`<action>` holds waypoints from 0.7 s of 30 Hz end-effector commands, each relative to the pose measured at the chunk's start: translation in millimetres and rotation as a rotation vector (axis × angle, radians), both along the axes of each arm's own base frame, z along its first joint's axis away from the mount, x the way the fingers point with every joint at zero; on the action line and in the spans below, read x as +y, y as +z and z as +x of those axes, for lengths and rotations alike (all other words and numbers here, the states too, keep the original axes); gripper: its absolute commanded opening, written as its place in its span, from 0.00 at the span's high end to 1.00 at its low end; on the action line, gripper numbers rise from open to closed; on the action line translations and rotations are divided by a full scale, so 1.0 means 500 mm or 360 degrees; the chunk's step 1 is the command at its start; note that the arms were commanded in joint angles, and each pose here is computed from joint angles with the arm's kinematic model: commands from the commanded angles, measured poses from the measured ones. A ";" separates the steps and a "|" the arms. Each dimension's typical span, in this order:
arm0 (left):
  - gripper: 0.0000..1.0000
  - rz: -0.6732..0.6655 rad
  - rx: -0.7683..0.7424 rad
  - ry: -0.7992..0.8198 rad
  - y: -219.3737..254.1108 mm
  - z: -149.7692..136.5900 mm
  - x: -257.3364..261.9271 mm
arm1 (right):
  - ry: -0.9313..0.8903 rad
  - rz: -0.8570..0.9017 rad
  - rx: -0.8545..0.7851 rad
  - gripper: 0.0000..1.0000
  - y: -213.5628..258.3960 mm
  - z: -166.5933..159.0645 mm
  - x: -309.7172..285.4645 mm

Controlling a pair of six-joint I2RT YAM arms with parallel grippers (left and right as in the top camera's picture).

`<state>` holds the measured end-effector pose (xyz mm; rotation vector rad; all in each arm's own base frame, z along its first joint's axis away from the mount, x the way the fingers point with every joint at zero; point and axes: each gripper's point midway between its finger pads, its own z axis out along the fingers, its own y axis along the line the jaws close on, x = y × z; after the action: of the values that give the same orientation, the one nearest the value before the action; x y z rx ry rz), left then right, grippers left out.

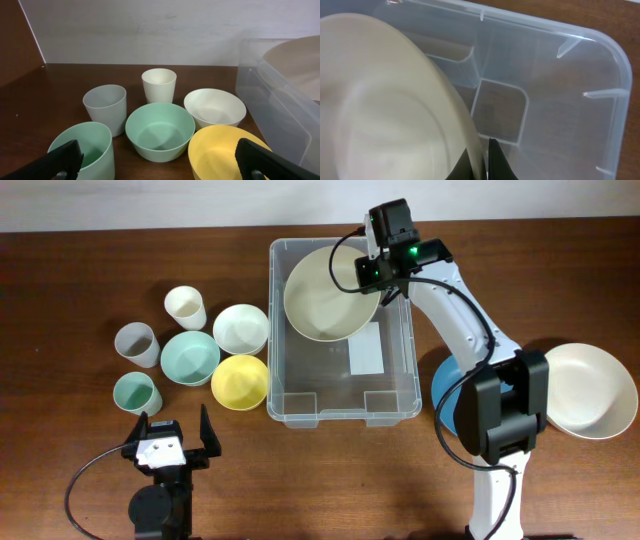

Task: Pack container
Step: 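Lower the cream bowl into the container and release it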

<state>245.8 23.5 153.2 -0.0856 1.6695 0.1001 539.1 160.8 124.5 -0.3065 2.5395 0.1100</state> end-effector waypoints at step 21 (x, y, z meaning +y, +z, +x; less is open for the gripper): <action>0.00 0.0024 -0.0004 -0.0014 -0.001 0.000 -0.003 | -0.0188 -0.0039 -0.0274 0.52 0.259 0.009 -0.054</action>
<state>245.8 23.5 153.2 -0.0856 1.6695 0.1001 544.7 162.2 149.6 -0.3004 2.5540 0.1075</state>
